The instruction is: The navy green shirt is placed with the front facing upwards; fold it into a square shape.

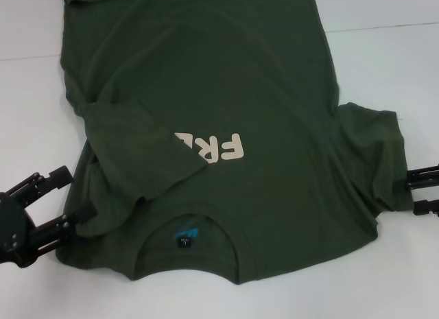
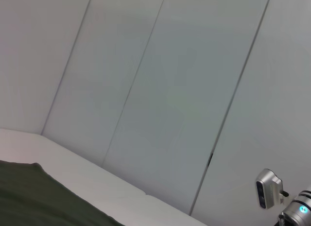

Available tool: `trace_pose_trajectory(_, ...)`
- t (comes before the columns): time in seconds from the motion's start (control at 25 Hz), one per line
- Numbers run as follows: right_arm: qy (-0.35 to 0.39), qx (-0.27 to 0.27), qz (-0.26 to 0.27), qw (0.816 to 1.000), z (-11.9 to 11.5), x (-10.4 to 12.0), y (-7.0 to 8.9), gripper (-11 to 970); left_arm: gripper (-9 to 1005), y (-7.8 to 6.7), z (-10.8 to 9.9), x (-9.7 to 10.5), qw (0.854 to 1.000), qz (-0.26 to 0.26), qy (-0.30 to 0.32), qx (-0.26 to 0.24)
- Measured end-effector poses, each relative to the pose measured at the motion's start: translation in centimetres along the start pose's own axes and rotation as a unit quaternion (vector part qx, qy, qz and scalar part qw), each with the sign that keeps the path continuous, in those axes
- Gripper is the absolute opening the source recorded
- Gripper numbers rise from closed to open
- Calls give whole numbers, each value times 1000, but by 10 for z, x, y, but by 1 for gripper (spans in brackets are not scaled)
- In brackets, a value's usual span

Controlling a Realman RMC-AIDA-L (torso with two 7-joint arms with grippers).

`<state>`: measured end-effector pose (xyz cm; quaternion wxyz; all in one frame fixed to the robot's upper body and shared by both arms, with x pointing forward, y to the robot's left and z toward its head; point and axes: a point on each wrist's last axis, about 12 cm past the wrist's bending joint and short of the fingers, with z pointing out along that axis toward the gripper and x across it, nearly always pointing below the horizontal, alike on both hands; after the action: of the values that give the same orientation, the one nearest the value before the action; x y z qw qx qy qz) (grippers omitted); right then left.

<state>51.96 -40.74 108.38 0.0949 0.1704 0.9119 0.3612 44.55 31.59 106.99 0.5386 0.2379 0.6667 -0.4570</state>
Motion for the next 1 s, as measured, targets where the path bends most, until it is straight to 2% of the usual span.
trace_pose_trajectory(1.0, 0, 4, 3, 1000, 7, 0, 0, 724, 841, -1, -1, 0, 1000, 0, -1, 1)
